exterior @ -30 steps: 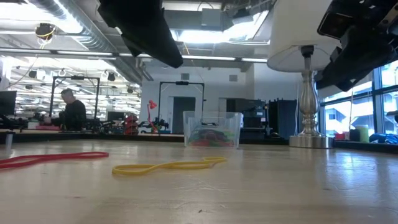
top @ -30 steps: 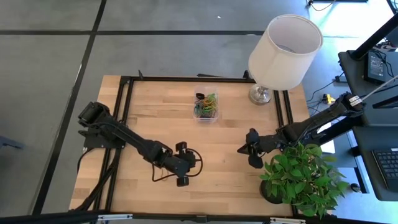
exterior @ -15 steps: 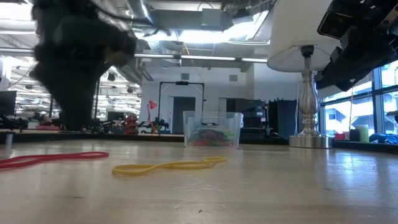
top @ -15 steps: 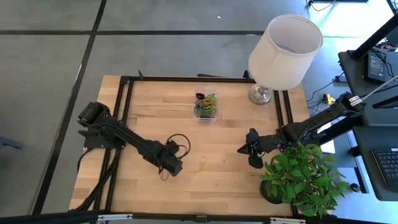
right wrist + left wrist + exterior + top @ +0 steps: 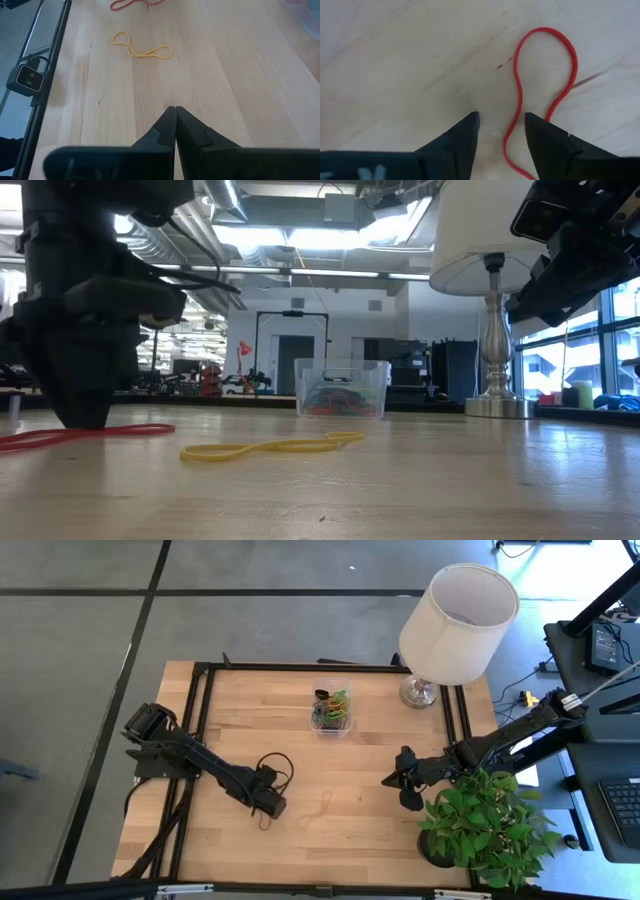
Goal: Pick and place rubber bands into bin
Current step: Put the red rubber band into the transparent bin
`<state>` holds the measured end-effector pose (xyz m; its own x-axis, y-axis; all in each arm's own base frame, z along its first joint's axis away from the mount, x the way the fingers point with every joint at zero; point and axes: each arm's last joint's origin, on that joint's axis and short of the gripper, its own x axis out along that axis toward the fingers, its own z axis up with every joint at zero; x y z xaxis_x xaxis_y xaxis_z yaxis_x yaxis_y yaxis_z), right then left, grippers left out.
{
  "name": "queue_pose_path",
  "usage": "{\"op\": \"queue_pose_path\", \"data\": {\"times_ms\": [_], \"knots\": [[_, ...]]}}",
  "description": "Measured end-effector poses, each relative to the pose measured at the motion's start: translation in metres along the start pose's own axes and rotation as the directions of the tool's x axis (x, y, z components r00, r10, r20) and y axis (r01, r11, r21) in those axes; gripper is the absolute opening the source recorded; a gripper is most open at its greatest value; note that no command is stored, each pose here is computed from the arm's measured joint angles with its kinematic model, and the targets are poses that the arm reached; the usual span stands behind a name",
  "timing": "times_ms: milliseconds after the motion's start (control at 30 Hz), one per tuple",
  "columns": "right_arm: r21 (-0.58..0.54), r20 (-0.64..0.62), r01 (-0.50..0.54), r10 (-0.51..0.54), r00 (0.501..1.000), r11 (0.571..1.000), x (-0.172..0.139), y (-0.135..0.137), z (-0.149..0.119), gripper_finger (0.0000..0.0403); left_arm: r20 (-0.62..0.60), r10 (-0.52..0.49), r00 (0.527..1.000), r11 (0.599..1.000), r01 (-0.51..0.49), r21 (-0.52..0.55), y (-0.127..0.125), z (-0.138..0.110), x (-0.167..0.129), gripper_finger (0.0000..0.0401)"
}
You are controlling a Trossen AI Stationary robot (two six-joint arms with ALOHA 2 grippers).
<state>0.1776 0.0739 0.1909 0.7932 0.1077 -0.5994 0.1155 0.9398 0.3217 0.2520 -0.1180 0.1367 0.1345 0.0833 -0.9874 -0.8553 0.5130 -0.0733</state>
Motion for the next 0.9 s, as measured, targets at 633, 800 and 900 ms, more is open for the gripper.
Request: {"op": "queue_pose_path", "data": {"times_ms": [633, 800, 900], "knots": [[-0.075, 0.002, 0.002, -0.002, 1.000, 0.997, 0.000, 0.000, 0.000, 0.0012, 0.067, -0.081, 0.994, 0.977, 0.066, 0.205, -0.035, 0.032, -0.047, 0.0002], [-0.069, 0.008, 0.015, -0.015, 1.000, 0.997, 0.001, -0.003, 0.002, 0.0012, 0.177, -0.101, 0.979, 0.935, 0.032, 0.353, -0.047, 0.078, -0.090, 0.0002], [-0.056, 0.015, 0.029, -0.029, 0.999, 0.998, 0.001, -0.006, 0.004, 0.0012, 0.298, -0.114, 0.948, 0.896, -0.032, 0.443, -0.049, 0.113, -0.115, 0.0002]]}}
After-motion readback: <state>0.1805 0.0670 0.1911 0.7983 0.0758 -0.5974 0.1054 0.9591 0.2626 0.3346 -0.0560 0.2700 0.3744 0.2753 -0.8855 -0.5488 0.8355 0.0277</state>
